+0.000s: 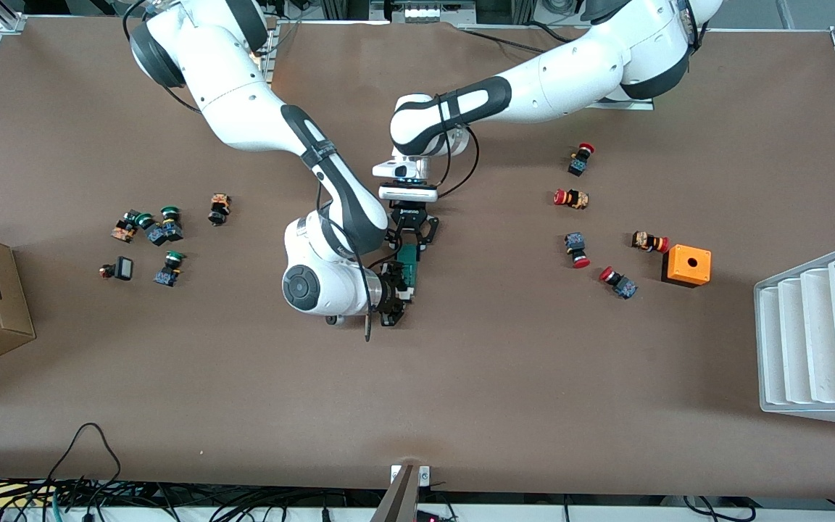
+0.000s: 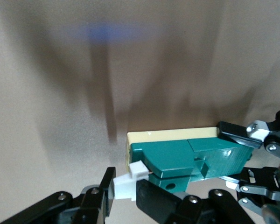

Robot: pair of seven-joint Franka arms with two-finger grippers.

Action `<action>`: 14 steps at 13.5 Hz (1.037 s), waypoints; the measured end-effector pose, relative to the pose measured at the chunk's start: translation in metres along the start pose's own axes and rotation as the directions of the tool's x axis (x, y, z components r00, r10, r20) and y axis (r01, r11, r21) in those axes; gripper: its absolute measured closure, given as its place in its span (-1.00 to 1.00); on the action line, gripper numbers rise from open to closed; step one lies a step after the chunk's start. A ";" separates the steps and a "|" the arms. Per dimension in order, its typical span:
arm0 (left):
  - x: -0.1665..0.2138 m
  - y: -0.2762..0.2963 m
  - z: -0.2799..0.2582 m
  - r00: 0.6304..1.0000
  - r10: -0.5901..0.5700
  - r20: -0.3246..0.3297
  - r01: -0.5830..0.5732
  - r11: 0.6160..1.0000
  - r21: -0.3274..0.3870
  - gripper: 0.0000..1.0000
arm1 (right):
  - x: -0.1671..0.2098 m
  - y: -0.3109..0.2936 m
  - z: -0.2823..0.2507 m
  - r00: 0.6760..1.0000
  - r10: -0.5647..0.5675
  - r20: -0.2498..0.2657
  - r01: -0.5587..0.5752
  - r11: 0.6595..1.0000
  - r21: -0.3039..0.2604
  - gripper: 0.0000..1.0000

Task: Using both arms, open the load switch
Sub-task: 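Swing the white handle toward the switch base with the right gripper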

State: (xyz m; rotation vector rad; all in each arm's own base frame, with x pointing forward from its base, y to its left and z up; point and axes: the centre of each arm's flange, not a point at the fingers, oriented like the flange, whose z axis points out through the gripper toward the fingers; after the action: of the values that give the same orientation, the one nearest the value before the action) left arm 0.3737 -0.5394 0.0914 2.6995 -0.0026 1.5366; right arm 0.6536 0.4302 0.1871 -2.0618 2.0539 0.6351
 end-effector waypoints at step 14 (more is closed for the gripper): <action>0.000 0.000 0.000 1.000 0.000 0.000 0.000 1.000 0.000 0.01 | -0.018 0.011 -0.019 0.997 -0.057 -0.044 0.056 0.998 -0.026 0.50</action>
State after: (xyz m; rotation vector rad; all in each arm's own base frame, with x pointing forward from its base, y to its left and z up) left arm 0.3737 -0.5394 0.0914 2.6995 -0.0024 1.5366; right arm 0.6468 0.4381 0.2134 -2.1588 2.0131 0.6131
